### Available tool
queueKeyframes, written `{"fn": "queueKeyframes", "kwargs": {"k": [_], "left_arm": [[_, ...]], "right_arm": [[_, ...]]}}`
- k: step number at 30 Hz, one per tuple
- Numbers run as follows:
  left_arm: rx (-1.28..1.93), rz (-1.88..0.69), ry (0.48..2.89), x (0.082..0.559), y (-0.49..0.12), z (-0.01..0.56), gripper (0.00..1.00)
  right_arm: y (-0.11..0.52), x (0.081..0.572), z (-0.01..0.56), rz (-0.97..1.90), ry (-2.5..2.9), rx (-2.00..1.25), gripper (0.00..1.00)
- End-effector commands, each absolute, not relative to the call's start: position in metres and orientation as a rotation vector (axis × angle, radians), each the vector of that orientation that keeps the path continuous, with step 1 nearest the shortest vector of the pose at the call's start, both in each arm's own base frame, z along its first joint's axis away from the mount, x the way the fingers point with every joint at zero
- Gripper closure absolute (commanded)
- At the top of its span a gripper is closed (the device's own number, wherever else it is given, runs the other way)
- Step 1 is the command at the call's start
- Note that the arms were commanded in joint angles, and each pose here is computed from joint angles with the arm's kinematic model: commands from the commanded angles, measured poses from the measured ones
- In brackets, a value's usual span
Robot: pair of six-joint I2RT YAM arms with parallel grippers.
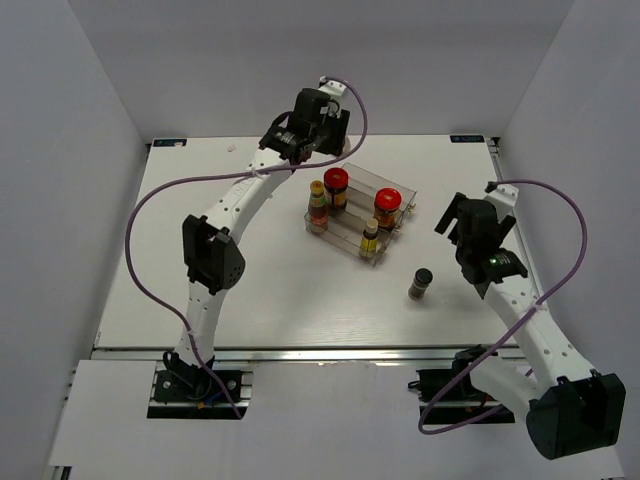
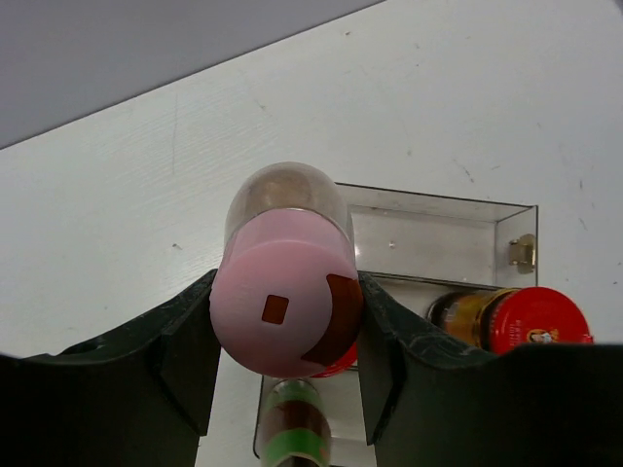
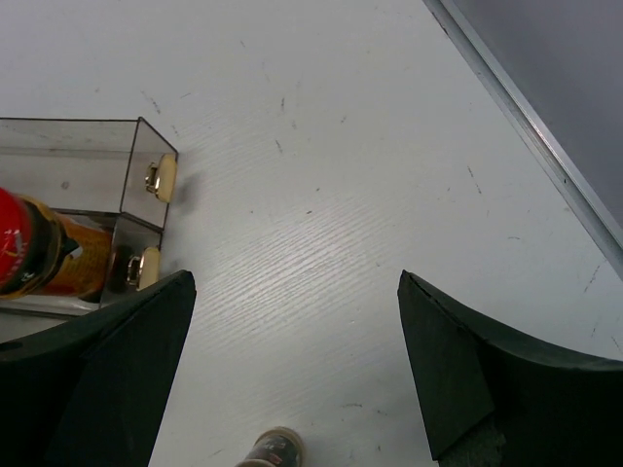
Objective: Organize the condiment bottles
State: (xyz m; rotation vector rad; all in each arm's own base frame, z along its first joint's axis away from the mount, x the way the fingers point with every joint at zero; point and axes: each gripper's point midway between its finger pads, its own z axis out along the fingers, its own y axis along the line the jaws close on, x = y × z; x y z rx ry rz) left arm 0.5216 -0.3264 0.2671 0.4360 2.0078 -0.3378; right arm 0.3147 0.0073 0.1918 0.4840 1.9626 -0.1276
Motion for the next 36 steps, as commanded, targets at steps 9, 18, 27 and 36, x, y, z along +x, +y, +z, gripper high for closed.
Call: {"fn": "queueKeyframes", "kwargs": {"k": [9, 18, 27, 36], "left_arm": [[0.524, -0.483, 1.829, 0.557, -0.357, 0.276, 0.76], [0.519, -0.525, 1.857, 0.574, -0.367, 0.236, 0.77], [0.554, -0.48, 1.912, 0.577, -0.365, 0.2, 0.76], [0.575, -0.489, 1.96, 0.57, -0.364, 0.19, 0.75]], "right_arm": [[0.001, 0.328, 0.198, -0.124, 1.95, 0.498, 0.11], [0.003, 0.328, 0.185, -0.118, 1.975, 0.491, 0.11], [0.003, 0.335, 0.172, -0.149, 2.023, 0.477, 0.11], [0.001, 0.337, 0.161, -0.18, 2.059, 0.48, 0.11]]}}
